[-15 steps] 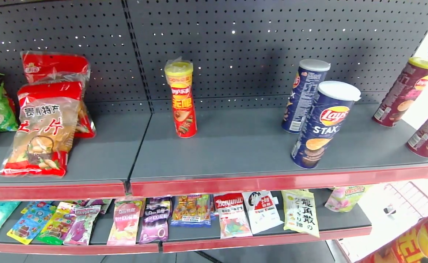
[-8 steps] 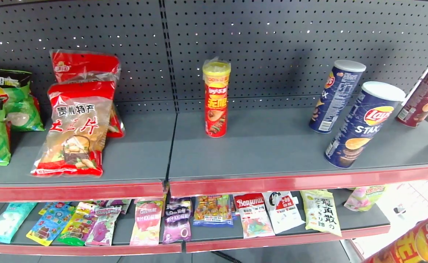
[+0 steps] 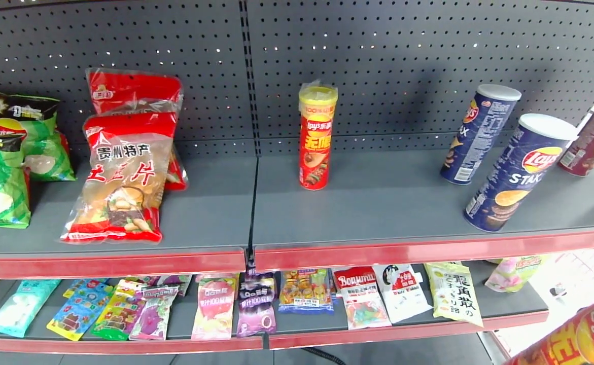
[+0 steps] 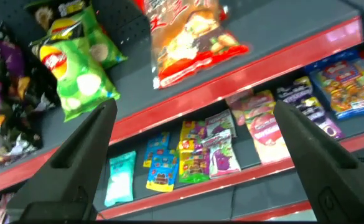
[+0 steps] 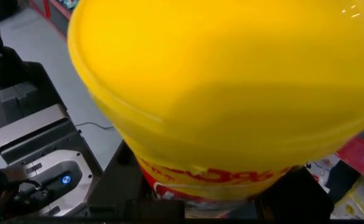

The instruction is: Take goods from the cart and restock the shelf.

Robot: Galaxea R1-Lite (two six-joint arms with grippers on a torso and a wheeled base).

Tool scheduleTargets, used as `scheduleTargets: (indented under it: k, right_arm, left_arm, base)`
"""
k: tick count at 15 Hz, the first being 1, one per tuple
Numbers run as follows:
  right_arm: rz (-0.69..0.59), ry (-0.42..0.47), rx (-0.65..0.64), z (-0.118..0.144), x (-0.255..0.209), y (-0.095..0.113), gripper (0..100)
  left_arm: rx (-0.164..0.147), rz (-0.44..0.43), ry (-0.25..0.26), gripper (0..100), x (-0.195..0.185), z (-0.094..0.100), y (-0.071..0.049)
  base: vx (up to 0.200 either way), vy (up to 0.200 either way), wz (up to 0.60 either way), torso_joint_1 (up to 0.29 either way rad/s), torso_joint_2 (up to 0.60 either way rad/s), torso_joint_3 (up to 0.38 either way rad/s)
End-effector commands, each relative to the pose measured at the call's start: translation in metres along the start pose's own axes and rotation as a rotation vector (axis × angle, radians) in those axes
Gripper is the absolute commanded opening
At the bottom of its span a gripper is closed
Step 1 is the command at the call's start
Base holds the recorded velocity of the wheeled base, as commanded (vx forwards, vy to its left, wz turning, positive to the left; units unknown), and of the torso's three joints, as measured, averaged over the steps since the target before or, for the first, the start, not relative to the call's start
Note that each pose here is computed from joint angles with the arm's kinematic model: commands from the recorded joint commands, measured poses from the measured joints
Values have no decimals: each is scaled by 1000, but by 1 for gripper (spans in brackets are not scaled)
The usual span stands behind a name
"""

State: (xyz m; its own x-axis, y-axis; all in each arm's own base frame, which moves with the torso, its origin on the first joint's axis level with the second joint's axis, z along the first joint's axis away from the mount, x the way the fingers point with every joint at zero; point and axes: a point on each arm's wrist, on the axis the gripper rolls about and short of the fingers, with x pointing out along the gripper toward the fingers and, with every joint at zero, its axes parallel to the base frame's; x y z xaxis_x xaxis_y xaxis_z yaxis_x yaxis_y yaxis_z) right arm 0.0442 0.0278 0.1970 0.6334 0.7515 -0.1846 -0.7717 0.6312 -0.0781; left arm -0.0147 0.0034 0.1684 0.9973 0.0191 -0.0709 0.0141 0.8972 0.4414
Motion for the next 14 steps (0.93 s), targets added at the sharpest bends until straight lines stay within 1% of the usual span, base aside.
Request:
scheduleTargets:
  k: [1, 4, 5, 10, 12, 13, 14]
  right_arm:
    - [1, 0, -1, 0, 0, 0, 0]
    - [-2, -1, -1, 0, 0, 0, 0]
    - [-2, -1, -1, 0, 0, 0, 0]
    - [-1, -7, -4, 0, -1, 1, 0]
    - [-2, -9, -6, -1, -3, 2, 0]
    - [0, -8, -5, -1, -3, 2, 0]
    - [1, -12, -7, -1, -4, 2, 0]
  left_arm:
    - [-1, 2, -2, 100, 0, 0, 0]
    - [0, 3, 3, 100, 0, -1, 0]
    - [0, -1, 7, 100, 1, -2, -1]
    - [0, -4, -4, 100, 0, 0, 0]
    - [1, -10, 5, 100, 2, 1, 0]
    - [2, -13, 18, 100, 4, 2, 0]
    - [1, -38, 6, 100, 6, 6, 2]
  base:
    - [200, 0, 0, -7, 7, -2]
    - [200, 0, 0, 7, 2, 9]
    - [0, 0, 0, 0, 0, 0]
    - [0, 0, 0, 0, 0, 0]
    - [0, 0, 0, 0, 0, 0]
    - [0, 0, 0, 0, 0, 0]
    - [0, 0, 0, 0, 0, 0]
